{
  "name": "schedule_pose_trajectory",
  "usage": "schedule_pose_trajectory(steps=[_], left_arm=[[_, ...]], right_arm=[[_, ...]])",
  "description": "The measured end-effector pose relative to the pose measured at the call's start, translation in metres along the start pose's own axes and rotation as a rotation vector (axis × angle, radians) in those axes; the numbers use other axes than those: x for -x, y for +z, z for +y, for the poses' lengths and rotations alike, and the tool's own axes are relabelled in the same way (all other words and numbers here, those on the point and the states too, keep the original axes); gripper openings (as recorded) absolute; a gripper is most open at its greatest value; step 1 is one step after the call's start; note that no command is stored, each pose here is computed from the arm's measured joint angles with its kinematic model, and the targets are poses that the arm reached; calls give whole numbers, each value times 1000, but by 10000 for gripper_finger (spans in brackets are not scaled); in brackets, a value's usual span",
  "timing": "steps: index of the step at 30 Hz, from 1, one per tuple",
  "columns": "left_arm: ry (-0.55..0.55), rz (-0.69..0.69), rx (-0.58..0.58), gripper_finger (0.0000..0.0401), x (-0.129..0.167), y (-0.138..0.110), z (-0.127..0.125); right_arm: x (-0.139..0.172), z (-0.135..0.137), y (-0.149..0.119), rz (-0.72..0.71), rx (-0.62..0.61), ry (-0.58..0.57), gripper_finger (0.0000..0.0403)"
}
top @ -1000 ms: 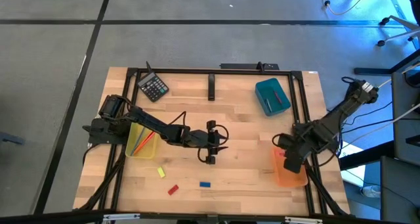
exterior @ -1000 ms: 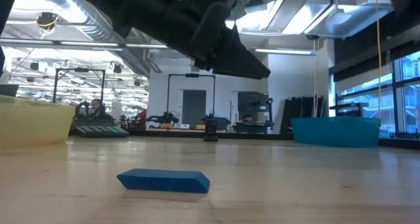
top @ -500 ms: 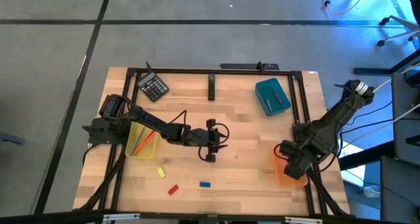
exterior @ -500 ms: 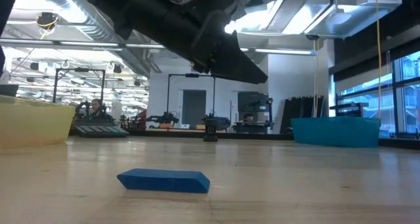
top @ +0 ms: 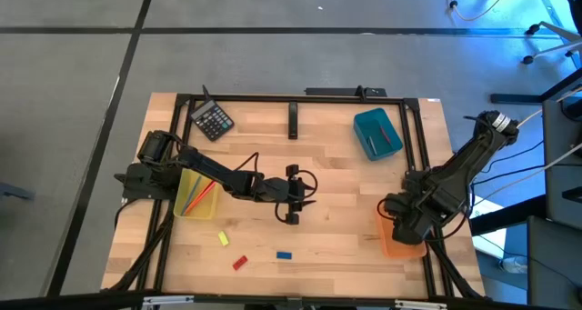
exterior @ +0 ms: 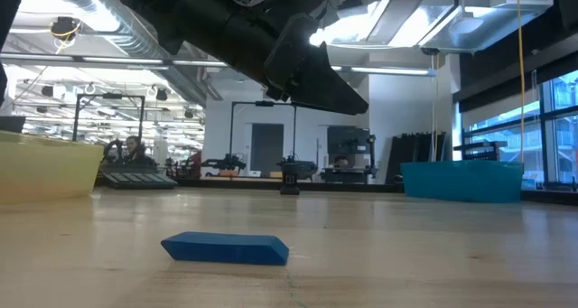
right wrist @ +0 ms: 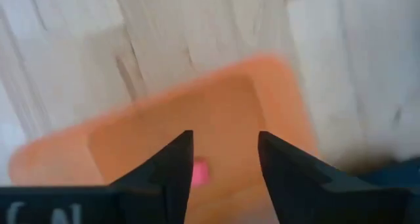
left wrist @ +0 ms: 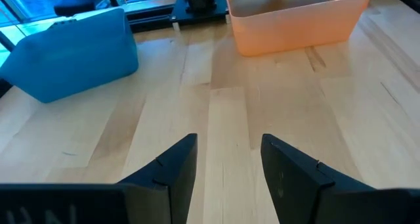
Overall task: Sort crayons/erasers/pens/pencils in bins
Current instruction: Put the blue eraser into the orange bin
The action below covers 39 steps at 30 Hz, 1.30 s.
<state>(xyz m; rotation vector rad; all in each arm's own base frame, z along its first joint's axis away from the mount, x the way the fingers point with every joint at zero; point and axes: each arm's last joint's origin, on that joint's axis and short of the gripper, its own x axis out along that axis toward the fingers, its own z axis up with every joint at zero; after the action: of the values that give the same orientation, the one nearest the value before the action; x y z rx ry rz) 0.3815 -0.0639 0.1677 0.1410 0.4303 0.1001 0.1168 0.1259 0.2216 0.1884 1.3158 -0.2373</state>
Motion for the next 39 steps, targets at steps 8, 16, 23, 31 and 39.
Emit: schedule_pose_trajectory(steps=[8, 16, 23, 31, 39], left_arm=[[-53, -92, 24, 161, 1, 9, -2], [-59, -84, 17, 161, 2, 8, -5], [-58, -85, 16, 161, 2, 8, -7], [-20, -125, 59, 161, 3, 12, -6], [68, -120, 59, 161, 5, 14, -4]], right_arm=[[0, 16, 32, -411, 142, 69, 170], [-14, 21, 65, -700, 280, 164, 170], [-18, 15, 80, -807, 350, 118, 170], [-47, 16, 92, -777, 363, 51, 170], [-66, 14, 107, -761, 323, 27, 170]])
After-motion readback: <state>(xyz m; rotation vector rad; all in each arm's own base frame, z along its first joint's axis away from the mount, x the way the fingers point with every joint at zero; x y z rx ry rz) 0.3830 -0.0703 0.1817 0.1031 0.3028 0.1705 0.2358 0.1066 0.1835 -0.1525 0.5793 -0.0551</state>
